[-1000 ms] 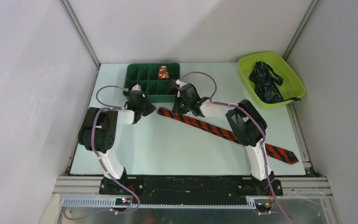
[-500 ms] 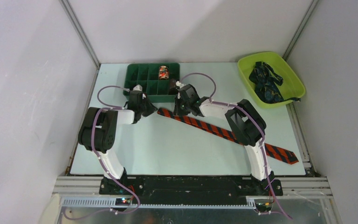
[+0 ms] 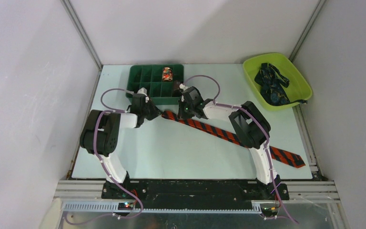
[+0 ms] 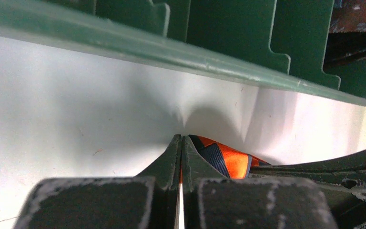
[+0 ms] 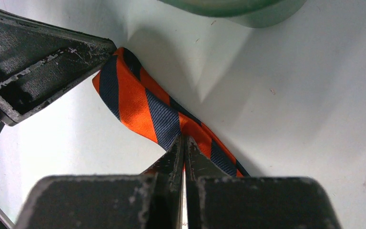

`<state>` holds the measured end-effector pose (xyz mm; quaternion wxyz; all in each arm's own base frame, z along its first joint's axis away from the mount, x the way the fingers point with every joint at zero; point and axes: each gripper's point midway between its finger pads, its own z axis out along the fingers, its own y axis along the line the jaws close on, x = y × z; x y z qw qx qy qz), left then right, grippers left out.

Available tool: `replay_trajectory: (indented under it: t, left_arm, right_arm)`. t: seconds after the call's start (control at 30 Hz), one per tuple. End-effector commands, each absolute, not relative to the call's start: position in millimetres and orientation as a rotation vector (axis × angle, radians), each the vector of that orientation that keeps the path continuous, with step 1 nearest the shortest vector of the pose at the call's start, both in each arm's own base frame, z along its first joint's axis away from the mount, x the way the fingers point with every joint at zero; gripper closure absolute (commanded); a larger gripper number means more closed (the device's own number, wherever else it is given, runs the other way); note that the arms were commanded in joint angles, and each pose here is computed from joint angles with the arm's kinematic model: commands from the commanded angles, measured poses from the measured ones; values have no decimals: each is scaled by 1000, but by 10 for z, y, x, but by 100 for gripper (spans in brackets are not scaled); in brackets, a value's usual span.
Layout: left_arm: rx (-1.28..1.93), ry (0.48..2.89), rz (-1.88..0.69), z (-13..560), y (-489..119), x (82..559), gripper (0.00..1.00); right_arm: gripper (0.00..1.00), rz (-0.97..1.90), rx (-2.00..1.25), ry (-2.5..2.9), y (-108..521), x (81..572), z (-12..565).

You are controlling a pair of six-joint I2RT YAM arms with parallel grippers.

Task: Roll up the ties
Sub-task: Roll the tie at the center of the board.

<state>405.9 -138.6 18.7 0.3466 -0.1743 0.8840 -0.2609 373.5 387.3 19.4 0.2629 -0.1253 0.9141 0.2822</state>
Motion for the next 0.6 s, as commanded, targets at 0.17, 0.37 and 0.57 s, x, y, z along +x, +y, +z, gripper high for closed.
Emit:
replay_trajectory:
  t: [0.17, 0.37, 0.57]
  left_arm:
    - [-399, 2297, -764, 289, -1492, 3916, 100]
    - [-411, 2267, -771, 411, -1486, 3925, 100]
    - [-414, 2220, -813, 571, -1532, 3992, 100]
  right_arm:
    - [100, 743, -326, 2458, 3911, 3803, 230]
    - [100, 745, -327, 2457, 3915, 3804, 235]
    - [100, 740, -329, 2461, 3911, 3794, 220]
